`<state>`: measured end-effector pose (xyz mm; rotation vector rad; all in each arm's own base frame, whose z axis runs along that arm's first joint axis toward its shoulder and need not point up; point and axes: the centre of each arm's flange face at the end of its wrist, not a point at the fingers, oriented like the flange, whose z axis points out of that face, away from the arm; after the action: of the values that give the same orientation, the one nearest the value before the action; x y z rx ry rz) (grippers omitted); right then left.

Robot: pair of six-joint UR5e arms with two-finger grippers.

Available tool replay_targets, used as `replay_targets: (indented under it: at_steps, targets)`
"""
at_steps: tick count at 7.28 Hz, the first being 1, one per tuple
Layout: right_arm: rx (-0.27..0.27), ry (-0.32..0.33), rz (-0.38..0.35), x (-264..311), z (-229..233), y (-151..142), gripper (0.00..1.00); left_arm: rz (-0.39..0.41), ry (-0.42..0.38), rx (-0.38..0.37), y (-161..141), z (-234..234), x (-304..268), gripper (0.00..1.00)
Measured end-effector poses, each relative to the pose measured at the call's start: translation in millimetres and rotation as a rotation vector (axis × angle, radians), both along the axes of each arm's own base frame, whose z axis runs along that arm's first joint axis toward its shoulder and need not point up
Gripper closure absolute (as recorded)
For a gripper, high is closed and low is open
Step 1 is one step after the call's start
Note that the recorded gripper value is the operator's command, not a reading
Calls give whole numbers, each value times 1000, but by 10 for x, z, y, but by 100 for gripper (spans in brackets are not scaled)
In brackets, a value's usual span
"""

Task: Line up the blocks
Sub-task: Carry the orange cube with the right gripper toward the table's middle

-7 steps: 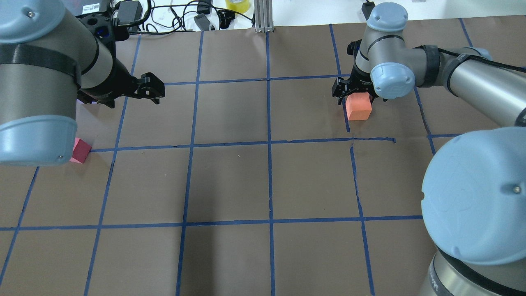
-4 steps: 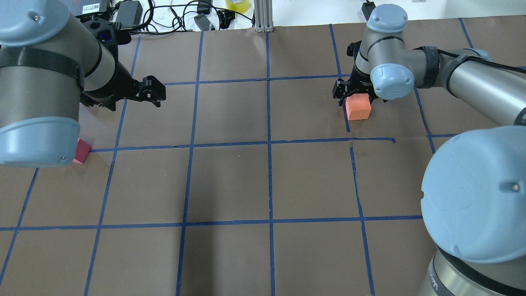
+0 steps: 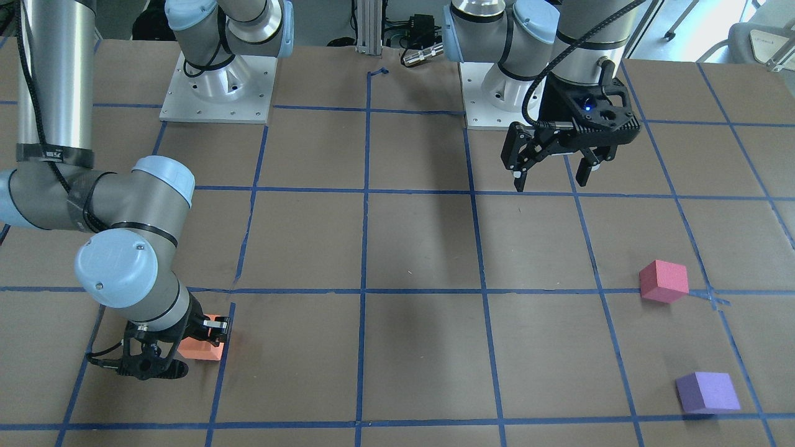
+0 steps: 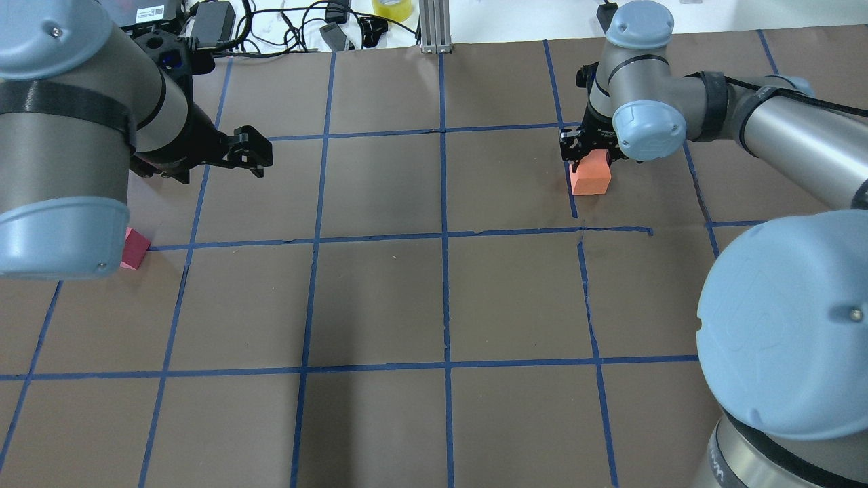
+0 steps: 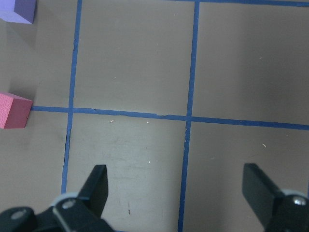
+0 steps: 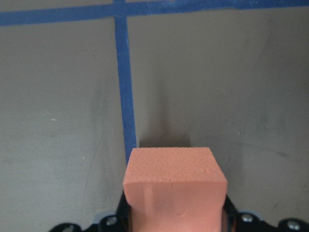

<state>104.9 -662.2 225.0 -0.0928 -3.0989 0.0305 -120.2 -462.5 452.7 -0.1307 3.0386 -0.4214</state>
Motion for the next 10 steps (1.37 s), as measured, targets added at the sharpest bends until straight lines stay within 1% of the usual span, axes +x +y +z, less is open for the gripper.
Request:
replay_targets:
  at_steps: [1,3,4,6,8,10]
  targets:
    - [-16,0,-1,106,172,-30,100,-1,0,0,7,-1,0,0]
    - [-31,-4,-5,658,480,-54,100,-2,3,1,-2,-18,-3,0]
    - [-34,-10,-3,936,523,-30,100,-2,3,0,-1,-15,-3,0]
    - [-41,-24,13,1534,502,48,100,-1,1,5,1,-44,-4,0]
    - [-44,-30,22,2220,322,73,100,0,4,5,-3,-58,-5,0]
    - [-37,-33,49,2706,111,111,100,1,2,-8,23,2,10,0]
